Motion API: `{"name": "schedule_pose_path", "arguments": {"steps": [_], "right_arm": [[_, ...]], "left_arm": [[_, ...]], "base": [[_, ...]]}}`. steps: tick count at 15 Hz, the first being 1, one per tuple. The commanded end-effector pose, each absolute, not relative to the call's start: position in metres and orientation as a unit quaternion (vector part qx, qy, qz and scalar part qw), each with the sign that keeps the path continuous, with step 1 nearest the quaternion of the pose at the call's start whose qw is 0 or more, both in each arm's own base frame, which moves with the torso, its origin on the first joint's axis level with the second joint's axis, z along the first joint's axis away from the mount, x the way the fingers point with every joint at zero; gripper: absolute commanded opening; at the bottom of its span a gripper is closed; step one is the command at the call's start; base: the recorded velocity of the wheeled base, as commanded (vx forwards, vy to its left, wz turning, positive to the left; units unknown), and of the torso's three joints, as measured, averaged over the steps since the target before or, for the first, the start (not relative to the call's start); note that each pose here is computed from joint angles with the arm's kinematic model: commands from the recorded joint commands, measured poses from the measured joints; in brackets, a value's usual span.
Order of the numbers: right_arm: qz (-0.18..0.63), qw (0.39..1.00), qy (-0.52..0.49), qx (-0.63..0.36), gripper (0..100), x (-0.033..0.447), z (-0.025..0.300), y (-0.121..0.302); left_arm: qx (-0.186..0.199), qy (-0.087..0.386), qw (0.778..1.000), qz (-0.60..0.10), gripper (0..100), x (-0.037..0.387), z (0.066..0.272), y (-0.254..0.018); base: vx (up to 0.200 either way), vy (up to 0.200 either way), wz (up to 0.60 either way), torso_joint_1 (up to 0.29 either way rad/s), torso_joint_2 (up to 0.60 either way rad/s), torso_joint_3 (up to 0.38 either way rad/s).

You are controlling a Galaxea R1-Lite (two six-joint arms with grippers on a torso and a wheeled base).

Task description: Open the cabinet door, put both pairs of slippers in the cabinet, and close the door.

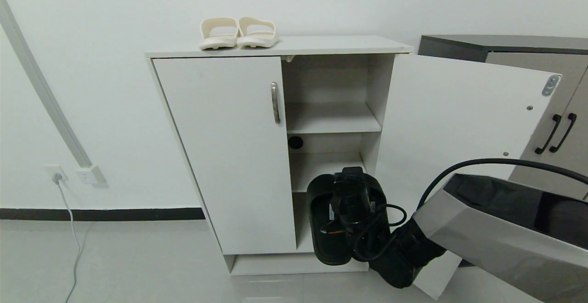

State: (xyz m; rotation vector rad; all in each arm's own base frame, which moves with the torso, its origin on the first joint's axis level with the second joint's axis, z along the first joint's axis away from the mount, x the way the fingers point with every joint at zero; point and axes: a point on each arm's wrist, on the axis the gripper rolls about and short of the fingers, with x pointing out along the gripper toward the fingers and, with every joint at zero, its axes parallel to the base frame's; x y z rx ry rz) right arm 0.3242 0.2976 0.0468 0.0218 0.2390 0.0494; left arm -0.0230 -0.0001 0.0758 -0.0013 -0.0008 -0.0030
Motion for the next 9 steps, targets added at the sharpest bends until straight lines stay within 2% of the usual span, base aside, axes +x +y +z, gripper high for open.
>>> {"name": "schedule_pose_path", "arguments": {"steps": [1, 7, 9], "right_arm": [[0.036, 0.992, 0.122, 0.009, 0, 0.325, 0.038, 0.305], [0.047, 0.990, 0.135, -0.005, 0, 0.325, 0.024, 0.308], [0.048, 0.990, 0.136, -0.006, 0, 0.324, 0.024, 0.308]], "left_arm": [[-0.001, 0.001, 1.000, -0.001, 0, -0.023, 0.076, 0.000], [0.000, 0.002, 1.000, -0.002, 0, -0.023, 0.076, 0.000], [0.001, 0.002, 1.000, -0.002, 0, -0.023, 0.076, 0.000]], "base": [[0.000, 0.000, 0.00, 0.000, 0.00, 0.000], [0.000, 0.000, 0.00, 0.000, 0.00, 0.000], [0.000, 0.000, 0.00, 0.000, 0.01, -0.119]]}}
